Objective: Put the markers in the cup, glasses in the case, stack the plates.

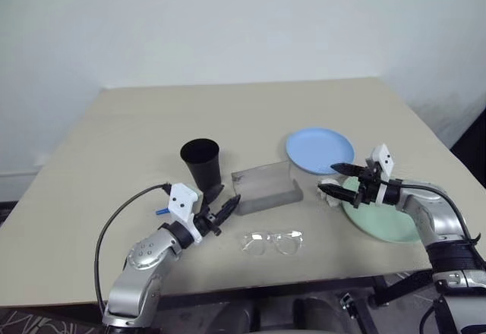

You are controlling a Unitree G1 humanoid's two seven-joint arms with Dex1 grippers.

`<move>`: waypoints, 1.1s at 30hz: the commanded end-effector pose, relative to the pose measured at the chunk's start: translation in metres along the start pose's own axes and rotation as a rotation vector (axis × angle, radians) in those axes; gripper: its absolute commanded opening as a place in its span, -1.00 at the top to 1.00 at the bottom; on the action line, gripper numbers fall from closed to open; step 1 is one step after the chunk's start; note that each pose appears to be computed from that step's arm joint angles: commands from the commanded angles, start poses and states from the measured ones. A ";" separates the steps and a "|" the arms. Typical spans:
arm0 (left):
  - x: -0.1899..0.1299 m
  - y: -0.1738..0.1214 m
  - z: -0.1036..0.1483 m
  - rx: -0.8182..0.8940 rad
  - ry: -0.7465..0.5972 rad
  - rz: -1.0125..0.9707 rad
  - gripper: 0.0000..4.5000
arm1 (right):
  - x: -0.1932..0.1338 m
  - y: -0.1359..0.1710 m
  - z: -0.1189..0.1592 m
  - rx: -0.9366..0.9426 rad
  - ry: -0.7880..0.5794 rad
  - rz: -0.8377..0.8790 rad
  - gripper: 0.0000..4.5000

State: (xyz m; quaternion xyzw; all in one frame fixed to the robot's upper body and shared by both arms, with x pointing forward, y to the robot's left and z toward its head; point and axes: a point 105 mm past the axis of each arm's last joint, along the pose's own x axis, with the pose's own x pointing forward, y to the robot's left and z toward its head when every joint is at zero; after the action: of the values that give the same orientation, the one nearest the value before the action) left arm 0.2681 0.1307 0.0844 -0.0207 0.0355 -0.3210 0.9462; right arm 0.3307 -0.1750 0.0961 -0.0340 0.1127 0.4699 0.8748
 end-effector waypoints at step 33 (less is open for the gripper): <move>0.027 -0.013 0.011 -0.043 -0.046 -0.235 -0.11 | -0.044 0.019 0.020 -0.098 0.214 -0.199 -0.97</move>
State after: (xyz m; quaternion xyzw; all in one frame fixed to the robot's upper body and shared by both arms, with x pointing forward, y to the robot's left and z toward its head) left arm 0.2822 0.1118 0.0808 -0.0494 0.0437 -0.4060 0.9115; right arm 0.2974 -0.2008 0.1161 -0.1207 0.1801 0.3793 0.8995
